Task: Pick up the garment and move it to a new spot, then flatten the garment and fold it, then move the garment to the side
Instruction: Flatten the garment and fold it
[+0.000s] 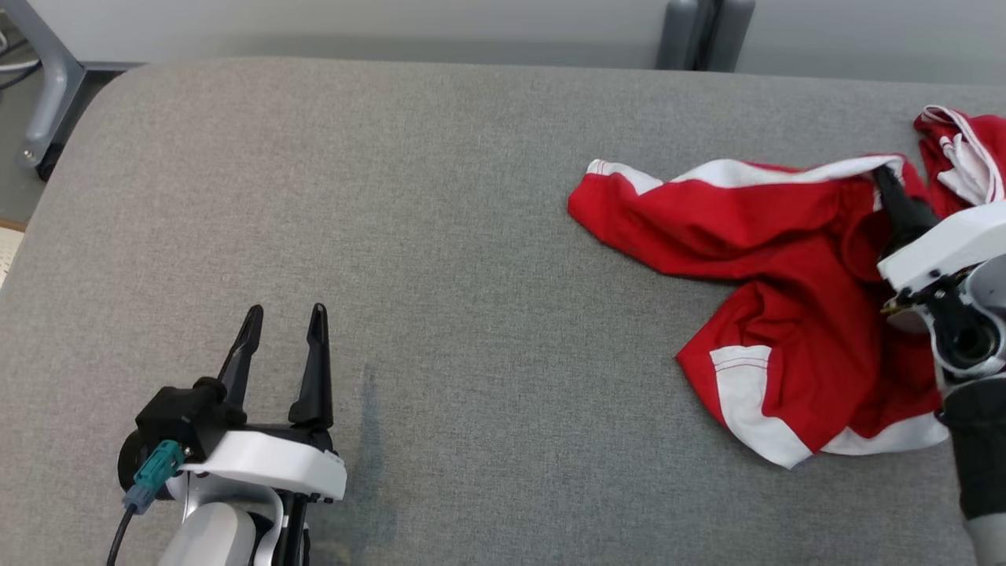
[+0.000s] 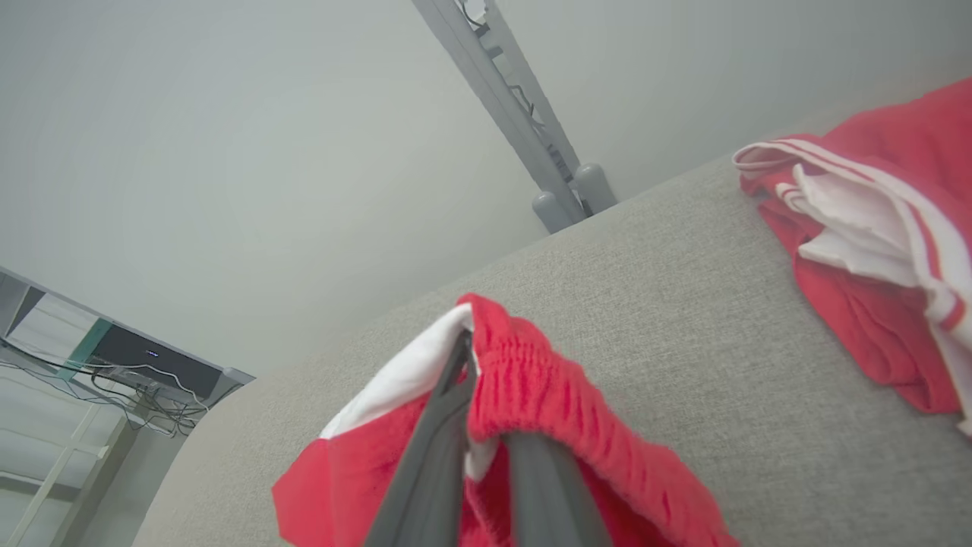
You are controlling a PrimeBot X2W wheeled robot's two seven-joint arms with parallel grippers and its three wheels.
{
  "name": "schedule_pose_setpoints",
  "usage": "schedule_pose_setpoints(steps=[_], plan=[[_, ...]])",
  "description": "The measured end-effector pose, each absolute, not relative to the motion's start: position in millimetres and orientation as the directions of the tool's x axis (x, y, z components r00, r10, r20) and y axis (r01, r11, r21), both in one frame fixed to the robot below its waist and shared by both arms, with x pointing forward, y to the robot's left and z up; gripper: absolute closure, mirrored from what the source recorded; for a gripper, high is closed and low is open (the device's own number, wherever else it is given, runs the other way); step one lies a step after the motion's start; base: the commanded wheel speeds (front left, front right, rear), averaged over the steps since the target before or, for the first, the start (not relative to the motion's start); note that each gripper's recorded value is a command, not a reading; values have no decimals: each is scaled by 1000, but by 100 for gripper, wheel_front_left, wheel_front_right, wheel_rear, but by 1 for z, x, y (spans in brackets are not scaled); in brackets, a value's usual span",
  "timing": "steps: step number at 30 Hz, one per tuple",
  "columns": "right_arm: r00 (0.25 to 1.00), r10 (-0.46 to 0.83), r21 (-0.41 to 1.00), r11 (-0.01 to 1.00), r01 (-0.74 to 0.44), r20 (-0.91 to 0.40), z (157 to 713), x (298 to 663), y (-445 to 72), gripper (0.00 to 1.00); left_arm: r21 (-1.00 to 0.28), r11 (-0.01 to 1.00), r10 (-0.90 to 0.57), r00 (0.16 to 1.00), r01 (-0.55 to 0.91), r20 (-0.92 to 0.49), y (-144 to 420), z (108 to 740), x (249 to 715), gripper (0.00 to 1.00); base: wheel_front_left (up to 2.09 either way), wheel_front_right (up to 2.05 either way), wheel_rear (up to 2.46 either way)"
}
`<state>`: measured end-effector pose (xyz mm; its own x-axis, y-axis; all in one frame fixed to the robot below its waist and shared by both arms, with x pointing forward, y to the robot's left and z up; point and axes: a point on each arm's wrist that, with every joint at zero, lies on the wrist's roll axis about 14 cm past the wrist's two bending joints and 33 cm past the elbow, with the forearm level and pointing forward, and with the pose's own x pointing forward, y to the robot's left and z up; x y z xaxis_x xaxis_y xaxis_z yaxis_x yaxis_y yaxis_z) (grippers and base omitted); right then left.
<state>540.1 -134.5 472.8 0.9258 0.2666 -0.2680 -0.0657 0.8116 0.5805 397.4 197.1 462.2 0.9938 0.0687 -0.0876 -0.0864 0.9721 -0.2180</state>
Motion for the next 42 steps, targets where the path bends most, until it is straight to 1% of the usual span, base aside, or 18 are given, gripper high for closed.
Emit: schedule_pose_setpoints(steps=[2,3,5,6,8,12,14,15,16,19,22,26,30,37,42], plan=[[929,247,596,802,-36,-276,468,553,-143,84,-213,974,63,993,-83,-96,196,458,403,0,0,0,0],[931,237,606,795,-22,-278,466,559,-147,81,-212,974,64,993,-84,-103,196,455,405,0,0,0,0],[932,219,629,777,12,-288,460,570,-153,82,-213,974,61,992,-84,-114,194,450,410,0,0,0,0],[932,219,629,777,12,-288,460,570,-153,82,-213,974,61,992,-84,-114,194,450,410,0,0,0,0],[931,182,617,785,56,-316,445,583,-167,81,-207,975,54,990,-80,-127,193,443,418,0,0,0,0],[926,162,632,769,99,-342,430,592,-171,75,-203,976,54,988,-83,-144,193,436,422,0,0,0,0],[921,150,623,773,118,-360,421,594,-174,55,-195,977,59,986,-89,-157,195,431,422,0,0,0,0],[919,140,614,779,128,-369,418,594,-177,9,-194,977,61,985,-93,-163,195,429,421,0,0,0,0],[918,129,600,788,135,-375,415,594,-180,0,-194,977,61,985,-93,-164,196,429,420,0,0,0,0],[917,119,589,796,141,-381,416,591,-181,0,-195,977,61,986,-92,-158,195,431,420,0,0,0,0],[908,138,578,806,130,-396,418,583,-175,0,-204,976,48,988,-77,-146,191,435,419,0,0,0,0],[901,156,529,844,91,-404,424,565,-173,0,-212,975,39,992,-64,-117,187,446,418,0,0,0,0],[910,168,479,877,38,-378,438,545,-174,0,-221,974,23,995,-43,-96,182,455,411,0,0,0,0],[955,197,411,907,-92,-222,488,510,-173,0,-228,974,-14,998,0,-60,171,469,401,0,0,0,0],[977,179,370,921,-124,-118,516,478,-187,0,-229,972,-48,999,41,-23,160,482,400,0,0,0,0]])
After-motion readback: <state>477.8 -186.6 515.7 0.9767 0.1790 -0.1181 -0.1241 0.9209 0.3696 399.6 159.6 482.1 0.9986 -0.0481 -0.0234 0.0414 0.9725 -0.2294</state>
